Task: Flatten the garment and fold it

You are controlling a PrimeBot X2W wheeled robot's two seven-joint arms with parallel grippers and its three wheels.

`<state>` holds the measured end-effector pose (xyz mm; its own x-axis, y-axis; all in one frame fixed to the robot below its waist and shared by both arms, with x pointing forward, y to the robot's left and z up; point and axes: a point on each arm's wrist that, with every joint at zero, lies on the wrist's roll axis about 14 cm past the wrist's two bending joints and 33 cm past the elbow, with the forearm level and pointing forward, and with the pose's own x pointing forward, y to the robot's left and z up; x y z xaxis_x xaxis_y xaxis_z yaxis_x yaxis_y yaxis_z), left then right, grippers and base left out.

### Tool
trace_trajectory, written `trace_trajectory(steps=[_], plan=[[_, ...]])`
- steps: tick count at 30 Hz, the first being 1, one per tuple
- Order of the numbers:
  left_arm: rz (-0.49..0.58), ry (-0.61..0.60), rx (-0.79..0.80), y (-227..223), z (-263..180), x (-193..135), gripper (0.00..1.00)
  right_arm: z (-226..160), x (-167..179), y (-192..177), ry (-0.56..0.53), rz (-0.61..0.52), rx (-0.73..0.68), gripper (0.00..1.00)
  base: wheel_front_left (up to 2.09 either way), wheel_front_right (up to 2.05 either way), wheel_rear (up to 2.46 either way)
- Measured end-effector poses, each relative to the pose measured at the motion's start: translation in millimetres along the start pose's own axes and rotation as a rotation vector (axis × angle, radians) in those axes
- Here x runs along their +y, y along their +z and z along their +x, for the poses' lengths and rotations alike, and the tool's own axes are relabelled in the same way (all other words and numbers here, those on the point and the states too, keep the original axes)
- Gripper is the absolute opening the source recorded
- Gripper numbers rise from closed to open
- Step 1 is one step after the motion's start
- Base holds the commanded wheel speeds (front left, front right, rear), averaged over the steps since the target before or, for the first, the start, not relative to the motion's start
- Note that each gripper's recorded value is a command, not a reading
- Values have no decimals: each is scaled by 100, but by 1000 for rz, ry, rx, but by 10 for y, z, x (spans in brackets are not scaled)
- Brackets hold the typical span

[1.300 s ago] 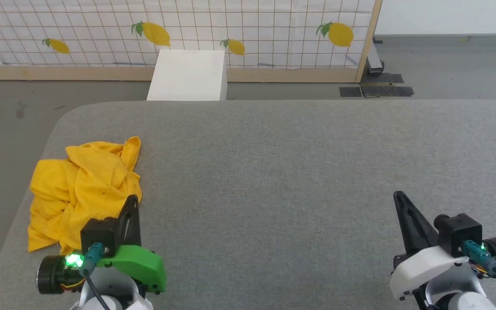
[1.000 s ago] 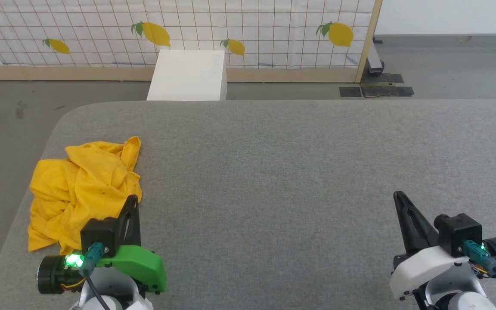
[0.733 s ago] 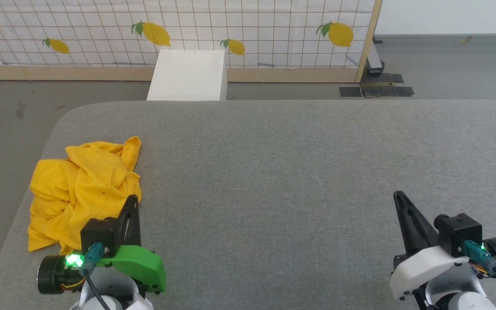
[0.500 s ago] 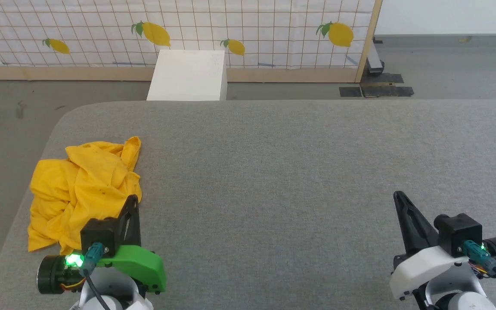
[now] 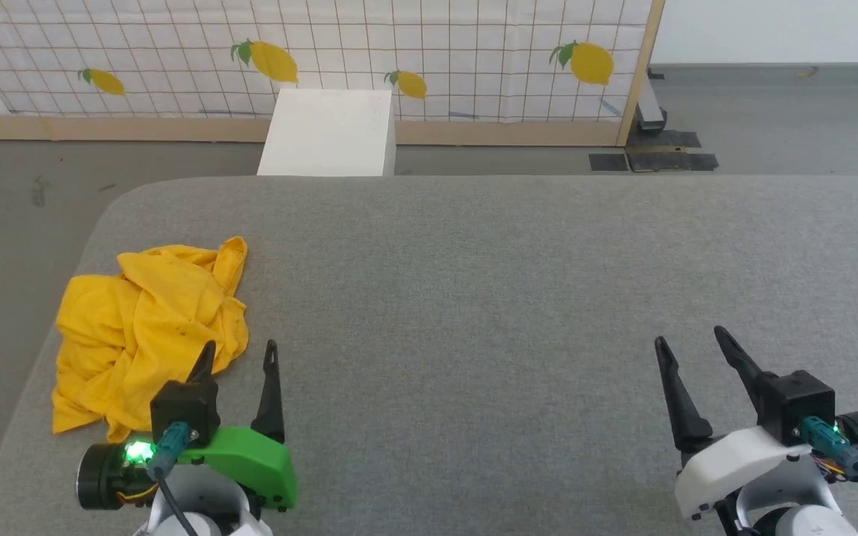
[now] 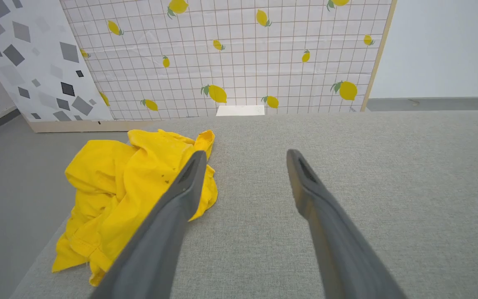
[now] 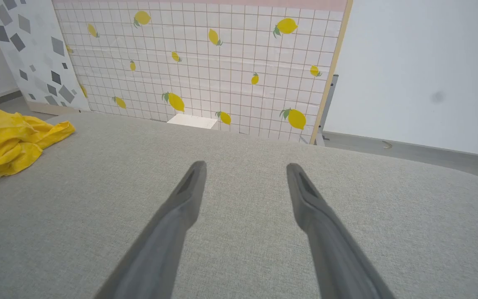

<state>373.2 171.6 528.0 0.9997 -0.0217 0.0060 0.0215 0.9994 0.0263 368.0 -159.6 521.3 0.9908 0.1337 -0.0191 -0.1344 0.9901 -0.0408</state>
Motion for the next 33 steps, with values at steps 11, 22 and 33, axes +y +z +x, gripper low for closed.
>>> trace_trajectory(steps=[11, 22, 33], plan=[[-15, 36, -7, -19, -67, 92, 100, 72, 121, 14, 39, 8, -11, 100, 0, 0, 0], [-22, 111, -18, -22, -204, 319, 100, 198, 362, 36, 113, 17, -25, 100, 0, 0, 0], [-40, 204, -24, -53, -398, 582, 100, 324, 659, 38, 202, 27, -31, 100, 0, 0, 0]])
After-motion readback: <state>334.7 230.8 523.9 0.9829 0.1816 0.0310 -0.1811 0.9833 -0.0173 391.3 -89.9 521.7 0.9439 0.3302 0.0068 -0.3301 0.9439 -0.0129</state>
